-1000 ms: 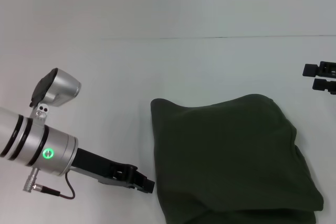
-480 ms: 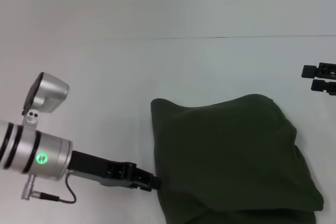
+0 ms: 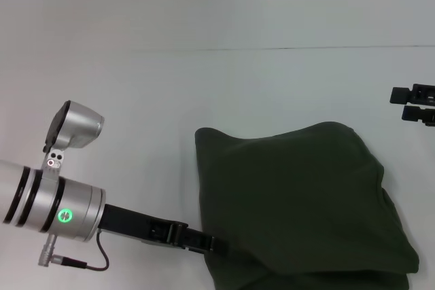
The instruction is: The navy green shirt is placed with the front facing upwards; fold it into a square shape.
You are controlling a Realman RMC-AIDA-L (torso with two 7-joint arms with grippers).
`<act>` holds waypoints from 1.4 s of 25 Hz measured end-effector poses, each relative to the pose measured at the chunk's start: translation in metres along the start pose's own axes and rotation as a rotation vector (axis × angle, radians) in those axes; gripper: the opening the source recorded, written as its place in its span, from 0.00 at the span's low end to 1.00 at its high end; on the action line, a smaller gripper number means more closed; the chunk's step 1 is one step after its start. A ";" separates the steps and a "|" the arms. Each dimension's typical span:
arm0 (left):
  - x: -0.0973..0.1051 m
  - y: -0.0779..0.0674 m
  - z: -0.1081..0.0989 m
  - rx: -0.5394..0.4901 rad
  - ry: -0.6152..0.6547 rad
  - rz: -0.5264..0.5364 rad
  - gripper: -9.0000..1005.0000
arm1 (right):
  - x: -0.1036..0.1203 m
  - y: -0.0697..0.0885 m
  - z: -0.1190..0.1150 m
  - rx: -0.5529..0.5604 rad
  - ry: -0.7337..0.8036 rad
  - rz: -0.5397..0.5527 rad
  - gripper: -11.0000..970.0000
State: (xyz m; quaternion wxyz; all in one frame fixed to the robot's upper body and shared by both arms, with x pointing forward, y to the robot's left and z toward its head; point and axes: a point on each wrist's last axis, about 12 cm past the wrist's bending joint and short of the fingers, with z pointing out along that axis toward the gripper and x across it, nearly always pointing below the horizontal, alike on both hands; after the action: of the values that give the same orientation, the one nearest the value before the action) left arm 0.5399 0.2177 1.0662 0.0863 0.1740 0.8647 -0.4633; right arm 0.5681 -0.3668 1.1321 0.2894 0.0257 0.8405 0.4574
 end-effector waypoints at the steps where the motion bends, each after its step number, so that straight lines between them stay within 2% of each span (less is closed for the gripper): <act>1: 0.000 0.000 0.000 -0.004 -0.001 0.004 0.61 | 0.000 0.000 0.000 -0.002 0.002 0.000 0.82; 2: -0.001 0.001 -0.002 -0.013 -0.004 0.009 0.65 | 0.000 0.000 0.000 -0.003 0.004 0.000 0.82; 8: -0.002 0.003 -0.004 -0.068 -0.006 0.042 0.68 | 0.001 0.001 0.001 -0.007 0.008 -0.002 0.82; 16: 0.000 -0.001 0.010 -0.085 0.055 0.072 0.68 | 0.001 0.002 0.001 -0.016 0.011 -0.002 0.83; 24: -0.001 0.001 0.013 -0.106 0.040 0.073 0.68 | 0.003 0.002 0.002 -0.016 0.016 -0.001 0.82; 35: -0.002 -0.003 0.022 -0.078 0.066 0.069 0.67 | 0.003 0.002 0.003 -0.019 0.018 0.000 0.83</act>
State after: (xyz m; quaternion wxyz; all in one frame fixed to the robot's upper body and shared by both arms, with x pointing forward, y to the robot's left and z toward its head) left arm 0.5407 0.1979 1.0571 0.0807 0.2155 0.8779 -0.4200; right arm 0.5664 -0.3623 1.1313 0.2820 0.0188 0.8388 0.4654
